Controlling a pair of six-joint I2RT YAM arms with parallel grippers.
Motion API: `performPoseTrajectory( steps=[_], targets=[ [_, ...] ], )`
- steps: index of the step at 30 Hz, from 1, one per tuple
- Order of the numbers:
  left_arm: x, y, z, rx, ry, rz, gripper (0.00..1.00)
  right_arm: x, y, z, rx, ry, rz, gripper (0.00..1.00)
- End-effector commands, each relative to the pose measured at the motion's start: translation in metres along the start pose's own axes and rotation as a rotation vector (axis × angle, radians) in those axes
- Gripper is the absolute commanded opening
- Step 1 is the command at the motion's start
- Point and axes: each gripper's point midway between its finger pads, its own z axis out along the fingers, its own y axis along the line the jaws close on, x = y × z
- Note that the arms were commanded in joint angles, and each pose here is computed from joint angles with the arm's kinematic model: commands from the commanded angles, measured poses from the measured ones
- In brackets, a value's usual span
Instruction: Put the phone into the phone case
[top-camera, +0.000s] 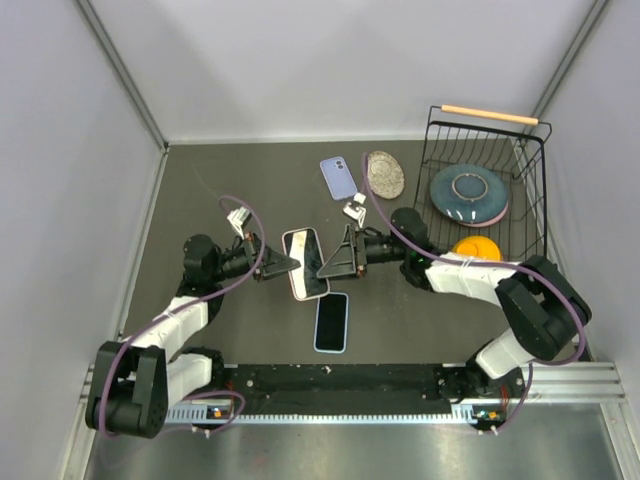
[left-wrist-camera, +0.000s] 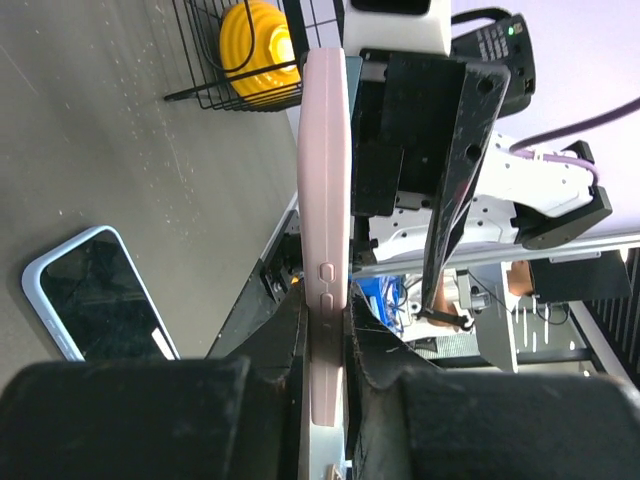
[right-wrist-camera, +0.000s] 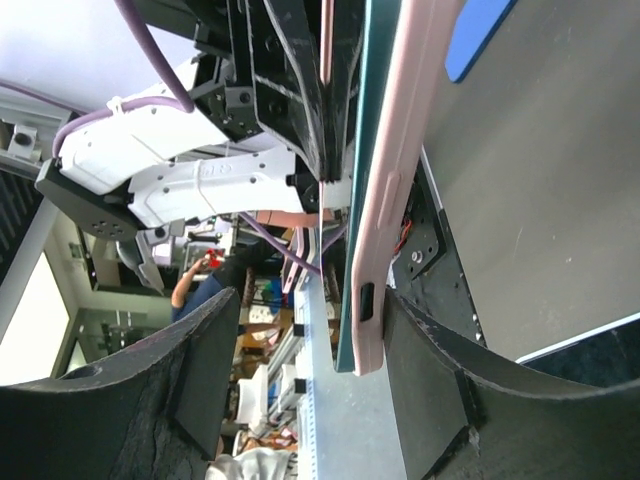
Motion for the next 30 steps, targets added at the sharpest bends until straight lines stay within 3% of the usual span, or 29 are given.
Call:
performPoseTrajectory(
  steps=[1, 5, 8, 9, 10, 12, 15, 20, 23, 24, 26, 27, 30],
  targets=[
    [-0.019, -0.016, -0.001, 0.032, -0.105, 0.095, 0.00, 0.015, 0.021, 0.002, -0.069, 0.032, -0.083, 0.58],
    [-0.019, -0.012, 0.000, 0.016, -0.096, 0.094, 0.00, 0.016, 0.021, 0.004, -0.076, 0.019, -0.068, 0.52],
    [-0.021, 0.001, 0.000, -0.052, -0.090, 0.087, 0.00, 0.016, 0.022, 0.004, -0.077, 0.006, -0.038, 0.33],
    [-0.026, 0.003, 0.001, -0.076, -0.093, 0.154, 0.00, 0.015, 0.025, 0.004, -0.080, 0.001, -0.027, 0.20],
    [-0.023, 0.019, -0.001, -0.161, -0.094, 0.095, 0.00, 0.015, 0.026, 0.003, -0.076, -0.004, -0.020, 0.15],
    [-0.027, 0.026, -0.003, -0.232, -0.089, 0.185, 0.00, 0.013, 0.016, 0.003, -0.019, -0.028, 0.040, 0.06],
    [-0.027, 0.035, -0.007, -0.300, -0.081, 0.228, 0.00, 0.003, 0.012, 0.002, 0.044, -0.080, 0.024, 0.00],
    [-0.019, 0.036, -0.008, -0.302, -0.046, 0.263, 0.00, -0.001, 0.003, 0.001, 0.133, -0.096, 0.063, 0.00],
    [-0.007, 0.022, -0.004, -0.220, 0.007, 0.232, 0.00, -0.001, 0.011, 0.001, 0.113, -0.084, 0.025, 0.11],
    [0.000, 0.013, -0.002, -0.165, 0.037, 0.241, 0.00, -0.002, 0.014, 0.001, 0.108, -0.080, -0.031, 0.25],
    [0.006, 0.003, -0.003, -0.125, 0.064, 0.235, 0.00, 0.001, 0.007, -0.003, 0.160, -0.055, -0.112, 0.40],
    [0.012, -0.003, -0.003, -0.091, 0.096, 0.240, 0.00, -0.003, 0.015, -0.005, 0.167, -0.058, -0.156, 0.55],
    [0.021, -0.016, -0.006, -0.039, 0.124, 0.250, 0.00, -0.008, 0.016, -0.010, 0.208, -0.052, -0.262, 0.72]
  ],
)
